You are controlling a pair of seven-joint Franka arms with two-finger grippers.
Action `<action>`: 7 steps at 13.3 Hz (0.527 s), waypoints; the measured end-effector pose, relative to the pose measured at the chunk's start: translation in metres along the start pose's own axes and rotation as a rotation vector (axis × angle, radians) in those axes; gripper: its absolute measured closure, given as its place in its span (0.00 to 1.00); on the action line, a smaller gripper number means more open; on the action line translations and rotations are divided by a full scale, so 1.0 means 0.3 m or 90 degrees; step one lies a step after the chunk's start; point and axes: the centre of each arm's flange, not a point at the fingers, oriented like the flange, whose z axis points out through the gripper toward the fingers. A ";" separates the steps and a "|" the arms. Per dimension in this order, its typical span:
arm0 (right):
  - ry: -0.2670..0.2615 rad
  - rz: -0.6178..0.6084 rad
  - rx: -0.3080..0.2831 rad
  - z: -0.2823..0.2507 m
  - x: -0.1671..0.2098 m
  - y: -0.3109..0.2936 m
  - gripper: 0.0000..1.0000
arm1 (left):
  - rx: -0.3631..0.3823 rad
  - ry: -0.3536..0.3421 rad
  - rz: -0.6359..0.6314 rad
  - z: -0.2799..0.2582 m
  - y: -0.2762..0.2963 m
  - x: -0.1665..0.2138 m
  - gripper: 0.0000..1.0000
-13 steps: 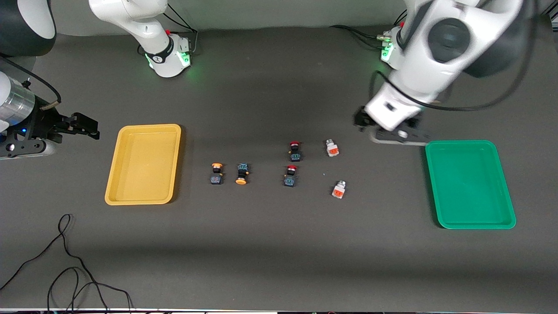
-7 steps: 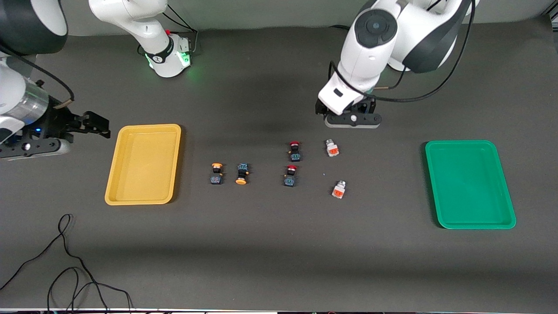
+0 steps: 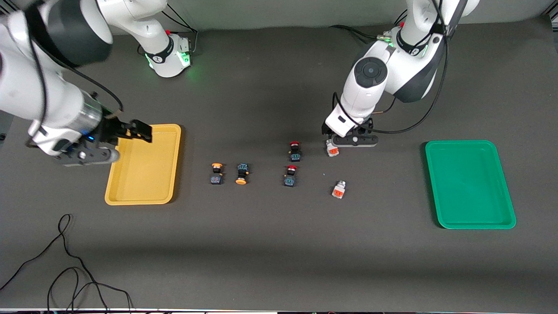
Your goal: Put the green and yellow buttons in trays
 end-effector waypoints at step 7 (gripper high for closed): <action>-0.044 0.005 -0.024 0.576 0.165 -0.125 0.00 | -0.021 0.017 -0.130 0.376 0.026 -0.021 0.00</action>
